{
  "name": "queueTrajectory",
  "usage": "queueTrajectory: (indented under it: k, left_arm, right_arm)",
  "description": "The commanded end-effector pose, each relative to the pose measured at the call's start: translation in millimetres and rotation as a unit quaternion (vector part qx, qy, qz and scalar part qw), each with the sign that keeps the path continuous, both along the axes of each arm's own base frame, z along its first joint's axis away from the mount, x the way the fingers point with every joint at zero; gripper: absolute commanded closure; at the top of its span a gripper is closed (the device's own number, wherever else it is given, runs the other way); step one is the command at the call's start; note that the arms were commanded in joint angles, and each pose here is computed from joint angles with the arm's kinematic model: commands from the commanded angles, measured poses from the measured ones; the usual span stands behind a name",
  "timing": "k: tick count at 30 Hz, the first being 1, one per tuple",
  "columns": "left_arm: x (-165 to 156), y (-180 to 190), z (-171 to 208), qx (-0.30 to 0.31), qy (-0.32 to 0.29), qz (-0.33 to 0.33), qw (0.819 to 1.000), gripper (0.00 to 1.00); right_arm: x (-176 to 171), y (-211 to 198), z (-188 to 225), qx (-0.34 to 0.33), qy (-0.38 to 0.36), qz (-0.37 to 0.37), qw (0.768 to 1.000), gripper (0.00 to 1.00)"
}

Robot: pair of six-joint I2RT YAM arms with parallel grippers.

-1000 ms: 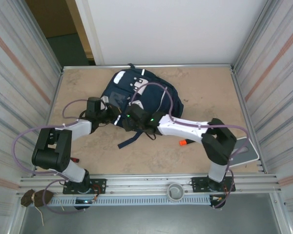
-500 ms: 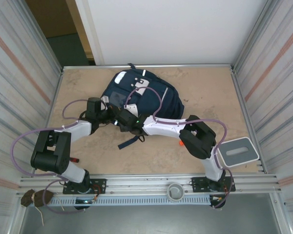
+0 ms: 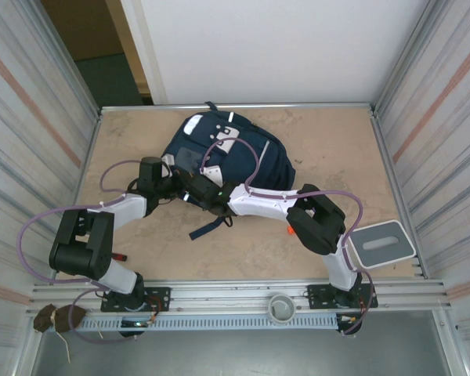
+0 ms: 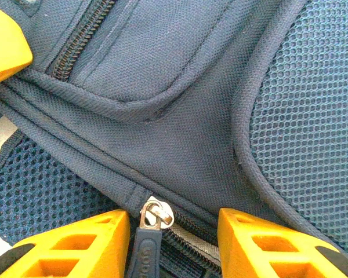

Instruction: Pack the student bag

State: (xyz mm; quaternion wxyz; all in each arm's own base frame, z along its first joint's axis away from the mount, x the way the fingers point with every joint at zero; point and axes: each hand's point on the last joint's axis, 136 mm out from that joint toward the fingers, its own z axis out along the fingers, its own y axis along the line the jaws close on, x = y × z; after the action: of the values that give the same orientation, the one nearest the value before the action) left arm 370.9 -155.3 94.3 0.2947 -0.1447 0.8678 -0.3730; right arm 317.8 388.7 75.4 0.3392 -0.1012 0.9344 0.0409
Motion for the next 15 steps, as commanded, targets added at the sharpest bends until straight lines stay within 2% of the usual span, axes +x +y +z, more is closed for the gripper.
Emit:
queueTrajectory:
  k: [1,15]
  left_arm:
    - [-6.4,-7.7,3.8,-0.002,-0.009,-0.023,1.000,1.00]
    - [-6.7,-6.8,-1.2,0.004,-0.005,-0.024,1.000,1.00]
  right_arm:
    - [0.9,2.9,10.4,0.009,0.001,0.006,1.000,0.61]
    - [-10.9,-1.9,11.7,0.018,0.019,0.019,0.999,0.84]
